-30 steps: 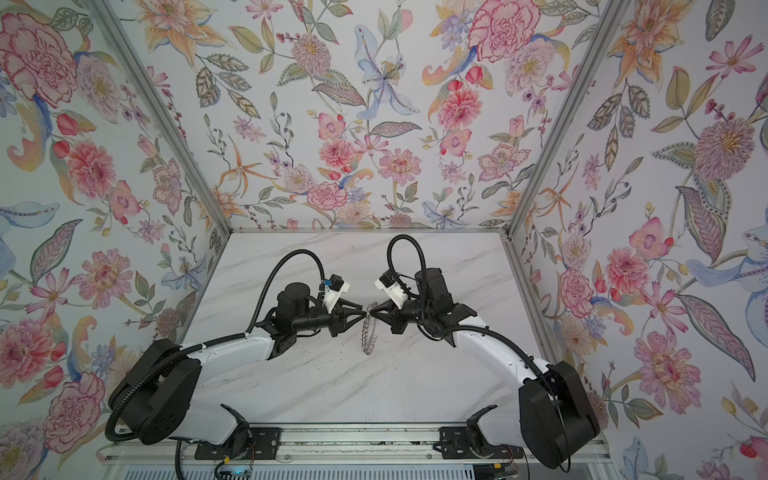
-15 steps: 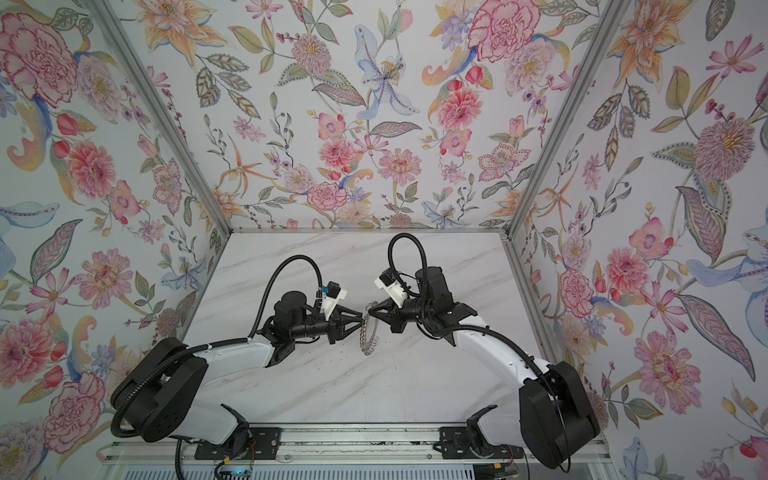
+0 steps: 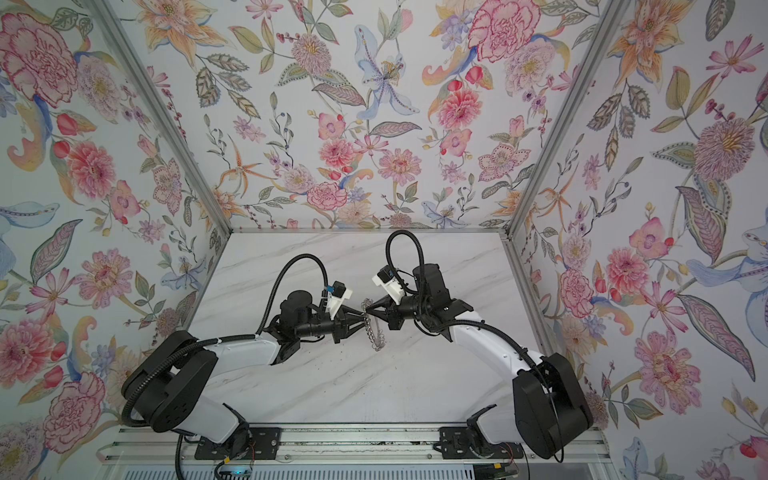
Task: Remove the keys from the keyring
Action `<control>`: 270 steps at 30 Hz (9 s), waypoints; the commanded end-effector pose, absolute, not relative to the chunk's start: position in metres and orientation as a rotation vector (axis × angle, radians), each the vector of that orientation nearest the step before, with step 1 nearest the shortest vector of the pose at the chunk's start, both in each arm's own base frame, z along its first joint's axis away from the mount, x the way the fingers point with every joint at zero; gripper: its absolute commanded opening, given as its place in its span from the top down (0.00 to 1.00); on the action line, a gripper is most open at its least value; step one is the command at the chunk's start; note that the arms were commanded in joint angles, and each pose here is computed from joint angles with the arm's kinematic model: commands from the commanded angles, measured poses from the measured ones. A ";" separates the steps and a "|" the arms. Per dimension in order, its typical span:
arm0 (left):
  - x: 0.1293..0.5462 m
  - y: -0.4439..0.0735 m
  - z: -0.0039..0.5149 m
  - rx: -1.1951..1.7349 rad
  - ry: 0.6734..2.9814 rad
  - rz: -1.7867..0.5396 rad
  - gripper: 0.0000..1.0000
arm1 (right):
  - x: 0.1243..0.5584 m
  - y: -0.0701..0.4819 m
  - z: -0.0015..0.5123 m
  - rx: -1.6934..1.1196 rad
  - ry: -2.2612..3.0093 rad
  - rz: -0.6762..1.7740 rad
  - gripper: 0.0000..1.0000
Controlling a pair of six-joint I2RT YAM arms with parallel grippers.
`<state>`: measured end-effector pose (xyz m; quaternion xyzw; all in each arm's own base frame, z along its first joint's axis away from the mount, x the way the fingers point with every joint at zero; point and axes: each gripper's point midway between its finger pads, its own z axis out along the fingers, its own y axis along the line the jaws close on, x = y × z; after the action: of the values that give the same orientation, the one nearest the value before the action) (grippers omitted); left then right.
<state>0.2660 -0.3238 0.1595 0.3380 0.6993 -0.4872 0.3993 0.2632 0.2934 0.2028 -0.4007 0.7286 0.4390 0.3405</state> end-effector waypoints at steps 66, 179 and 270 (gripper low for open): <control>0.262 -0.318 0.242 0.987 1.648 -1.056 1.00 | 0.298 0.290 0.150 -1.107 2.010 0.289 1.00; 0.267 -0.314 0.210 1.132 1.725 -1.053 1.00 | 0.285 0.306 0.191 -0.980 1.811 0.895 0.70; 0.267 -0.235 0.129 0.861 1.785 -0.886 1.00 | 0.271 0.383 0.149 -1.191 1.843 1.066 0.67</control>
<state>0.2651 -0.2289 0.1186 0.3456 0.7410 -0.3371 0.4667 0.2666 0.3821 0.1469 -0.4509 0.7181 0.4050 0.3421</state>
